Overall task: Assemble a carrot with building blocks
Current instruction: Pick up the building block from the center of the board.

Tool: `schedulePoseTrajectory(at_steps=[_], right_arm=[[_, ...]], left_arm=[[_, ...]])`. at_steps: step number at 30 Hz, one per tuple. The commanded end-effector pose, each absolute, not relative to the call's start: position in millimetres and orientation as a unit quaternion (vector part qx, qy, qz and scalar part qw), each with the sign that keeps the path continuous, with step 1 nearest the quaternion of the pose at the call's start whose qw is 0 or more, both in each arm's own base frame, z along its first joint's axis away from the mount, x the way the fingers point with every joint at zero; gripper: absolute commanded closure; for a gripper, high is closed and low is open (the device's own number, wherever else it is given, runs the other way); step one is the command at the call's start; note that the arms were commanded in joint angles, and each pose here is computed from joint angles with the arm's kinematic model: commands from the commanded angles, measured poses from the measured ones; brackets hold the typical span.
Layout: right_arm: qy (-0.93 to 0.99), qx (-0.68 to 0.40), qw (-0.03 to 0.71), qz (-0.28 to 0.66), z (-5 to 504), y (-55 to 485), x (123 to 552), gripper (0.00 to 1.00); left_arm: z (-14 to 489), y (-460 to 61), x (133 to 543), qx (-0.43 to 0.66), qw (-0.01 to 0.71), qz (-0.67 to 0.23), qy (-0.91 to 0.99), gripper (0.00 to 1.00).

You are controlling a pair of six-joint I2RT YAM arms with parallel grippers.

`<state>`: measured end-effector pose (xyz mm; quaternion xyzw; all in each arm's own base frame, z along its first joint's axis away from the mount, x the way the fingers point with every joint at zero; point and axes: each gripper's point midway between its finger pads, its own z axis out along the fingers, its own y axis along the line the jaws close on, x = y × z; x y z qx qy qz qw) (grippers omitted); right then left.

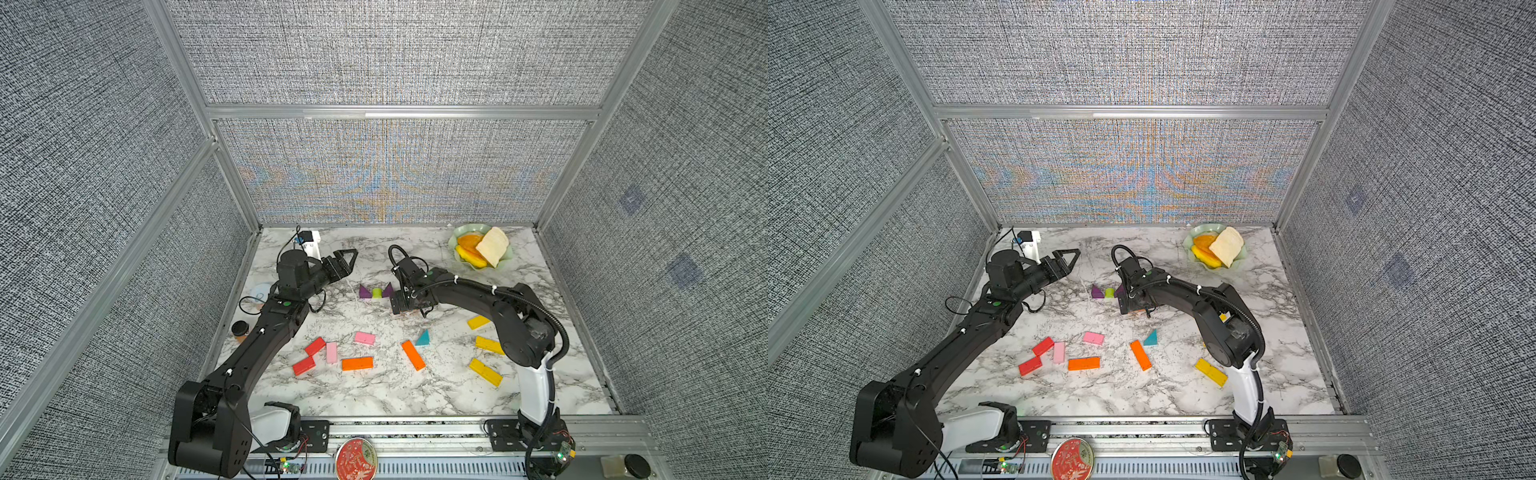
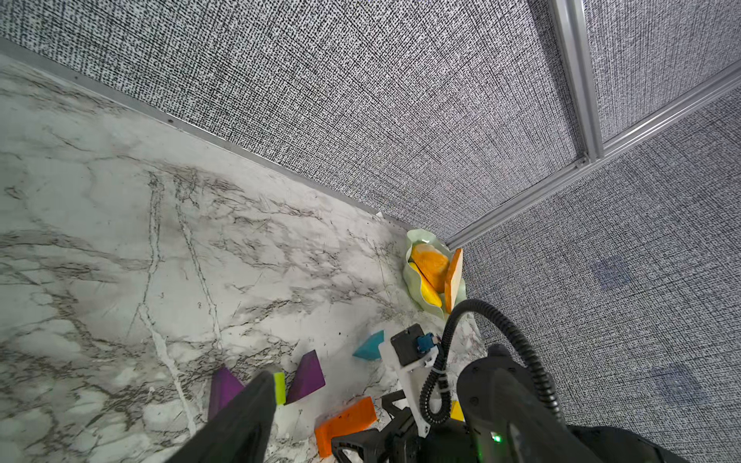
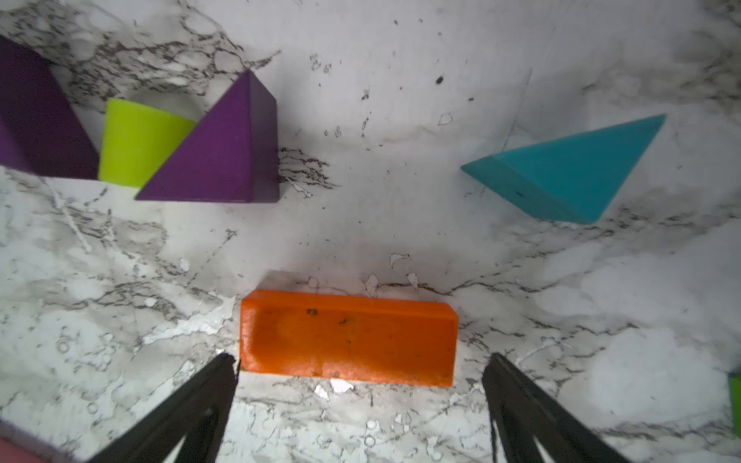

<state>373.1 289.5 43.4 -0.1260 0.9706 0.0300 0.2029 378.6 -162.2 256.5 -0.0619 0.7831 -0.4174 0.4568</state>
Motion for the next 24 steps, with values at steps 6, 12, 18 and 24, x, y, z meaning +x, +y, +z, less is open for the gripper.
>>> schedulePoseTrajectory(at_steps=[6, 12, 18, 24], right_arm=[[0.976, -0.100, 0.193, 0.022, 30, 286, 370, 0.01], [0.977, -0.086, 0.194, 0.027, 25, 289, 374, 0.01], [0.977, -0.079, 0.198, 0.017, 25, 288, 375, 0.01], [0.973, -0.091, 0.214, 0.011, 42, 297, 369, 0.05]], left_arm=[[267, -165, 377, -0.056, 0.466, -0.432, 0.770, 0.15], [268, -168, 375, -0.055, 0.462, -0.439, 0.769, 0.15], [264, -168, 376, -0.058, 0.458, -0.439, 0.771, 0.15], [261, -168, 378, -0.060, 0.455, -0.438, 0.773, 0.15]])
